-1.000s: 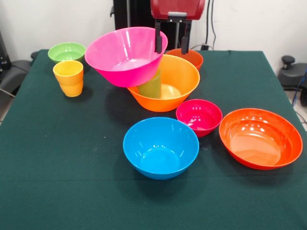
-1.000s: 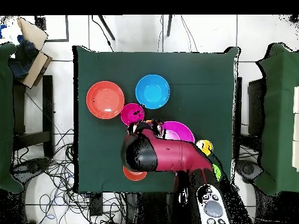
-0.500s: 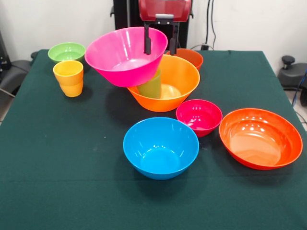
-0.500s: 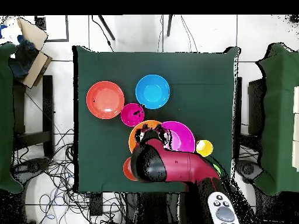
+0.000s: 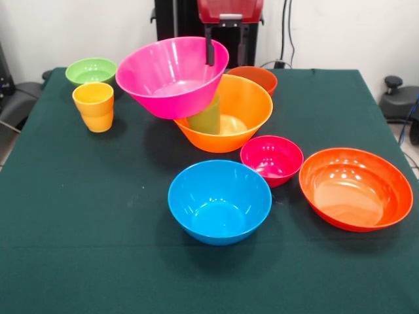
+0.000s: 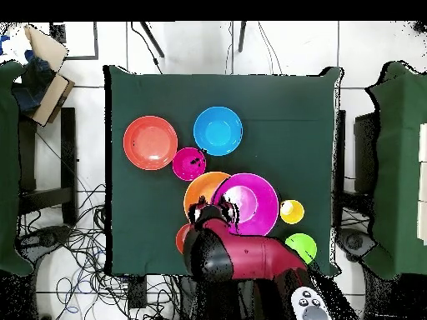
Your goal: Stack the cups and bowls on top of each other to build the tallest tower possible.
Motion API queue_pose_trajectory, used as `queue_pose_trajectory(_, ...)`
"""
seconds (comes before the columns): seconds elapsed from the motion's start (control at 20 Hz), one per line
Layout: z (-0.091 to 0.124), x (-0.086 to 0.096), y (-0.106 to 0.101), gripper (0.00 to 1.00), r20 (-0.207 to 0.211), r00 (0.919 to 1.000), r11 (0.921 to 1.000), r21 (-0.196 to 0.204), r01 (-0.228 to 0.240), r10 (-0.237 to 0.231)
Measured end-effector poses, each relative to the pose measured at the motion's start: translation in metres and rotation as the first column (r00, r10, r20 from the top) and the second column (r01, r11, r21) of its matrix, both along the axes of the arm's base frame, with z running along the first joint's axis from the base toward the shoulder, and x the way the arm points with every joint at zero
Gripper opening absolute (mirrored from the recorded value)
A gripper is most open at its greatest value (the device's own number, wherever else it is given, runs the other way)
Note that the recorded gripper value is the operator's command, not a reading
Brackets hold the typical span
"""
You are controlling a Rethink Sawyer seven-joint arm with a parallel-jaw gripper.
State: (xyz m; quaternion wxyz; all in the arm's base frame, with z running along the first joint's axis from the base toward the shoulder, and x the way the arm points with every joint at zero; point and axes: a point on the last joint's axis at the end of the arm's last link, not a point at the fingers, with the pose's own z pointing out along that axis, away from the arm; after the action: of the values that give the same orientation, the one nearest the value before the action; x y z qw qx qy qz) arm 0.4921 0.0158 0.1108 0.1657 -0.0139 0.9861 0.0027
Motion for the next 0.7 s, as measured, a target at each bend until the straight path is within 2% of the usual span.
queue_pose_trajectory(0.3,-0.004,-0.003,0.016,1.00,-0.002,0.9996,0.9995,0.005,-0.030,0.030)
queue_pose_trajectory(0.55,-0.007,-0.005,0.016,1.00,-0.010,0.9995,0.9995,0.010,-0.029,0.029)
queue_pose_trajectory(0.6,-0.007,-0.005,0.014,0.00,-0.010,0.9996,0.9996,0.009,-0.025,0.025)
queue_pose_trajectory(0.7,-0.007,-0.005,0.014,0.00,-0.010,0.9996,0.9996,0.009,-0.025,0.025)
